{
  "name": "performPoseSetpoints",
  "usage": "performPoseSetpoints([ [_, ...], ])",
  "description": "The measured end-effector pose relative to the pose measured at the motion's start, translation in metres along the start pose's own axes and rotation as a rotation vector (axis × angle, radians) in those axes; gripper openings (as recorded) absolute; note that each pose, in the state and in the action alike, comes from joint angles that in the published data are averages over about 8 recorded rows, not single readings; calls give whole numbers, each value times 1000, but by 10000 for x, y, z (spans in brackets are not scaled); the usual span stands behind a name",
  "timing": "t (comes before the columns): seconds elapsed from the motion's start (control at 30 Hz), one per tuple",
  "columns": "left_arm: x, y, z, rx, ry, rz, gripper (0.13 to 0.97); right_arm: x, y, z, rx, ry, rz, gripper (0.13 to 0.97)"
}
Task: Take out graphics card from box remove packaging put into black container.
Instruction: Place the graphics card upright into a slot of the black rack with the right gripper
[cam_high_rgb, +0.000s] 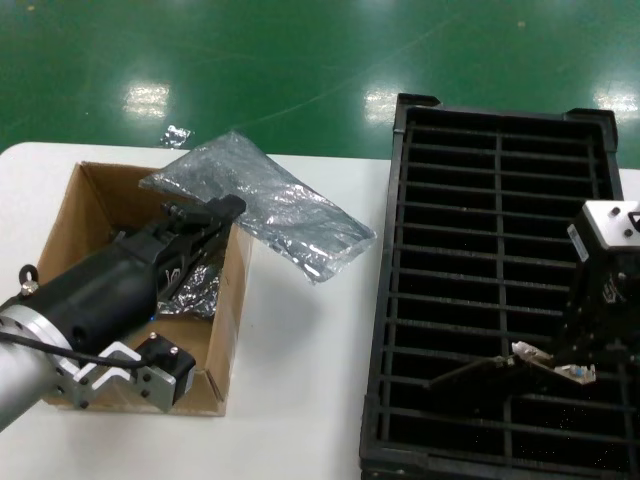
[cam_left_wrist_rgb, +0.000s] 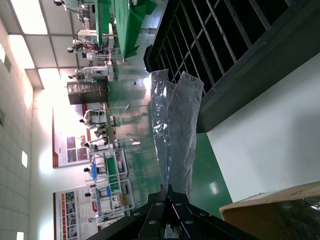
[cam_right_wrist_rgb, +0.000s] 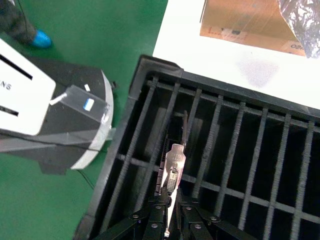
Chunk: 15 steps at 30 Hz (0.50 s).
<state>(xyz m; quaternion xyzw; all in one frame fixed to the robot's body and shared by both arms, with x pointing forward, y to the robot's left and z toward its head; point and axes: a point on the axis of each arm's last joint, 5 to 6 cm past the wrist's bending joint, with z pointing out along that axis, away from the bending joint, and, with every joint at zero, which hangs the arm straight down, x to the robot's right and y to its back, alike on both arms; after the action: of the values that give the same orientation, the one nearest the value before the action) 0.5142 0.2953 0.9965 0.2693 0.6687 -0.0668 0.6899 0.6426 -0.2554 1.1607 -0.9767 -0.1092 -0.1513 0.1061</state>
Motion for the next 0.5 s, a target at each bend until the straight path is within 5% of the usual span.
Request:
performPoseSetpoints([
  [0.5,0,0,0,0,0,0,139,10,-207,44,-53,18,-100,131],
])
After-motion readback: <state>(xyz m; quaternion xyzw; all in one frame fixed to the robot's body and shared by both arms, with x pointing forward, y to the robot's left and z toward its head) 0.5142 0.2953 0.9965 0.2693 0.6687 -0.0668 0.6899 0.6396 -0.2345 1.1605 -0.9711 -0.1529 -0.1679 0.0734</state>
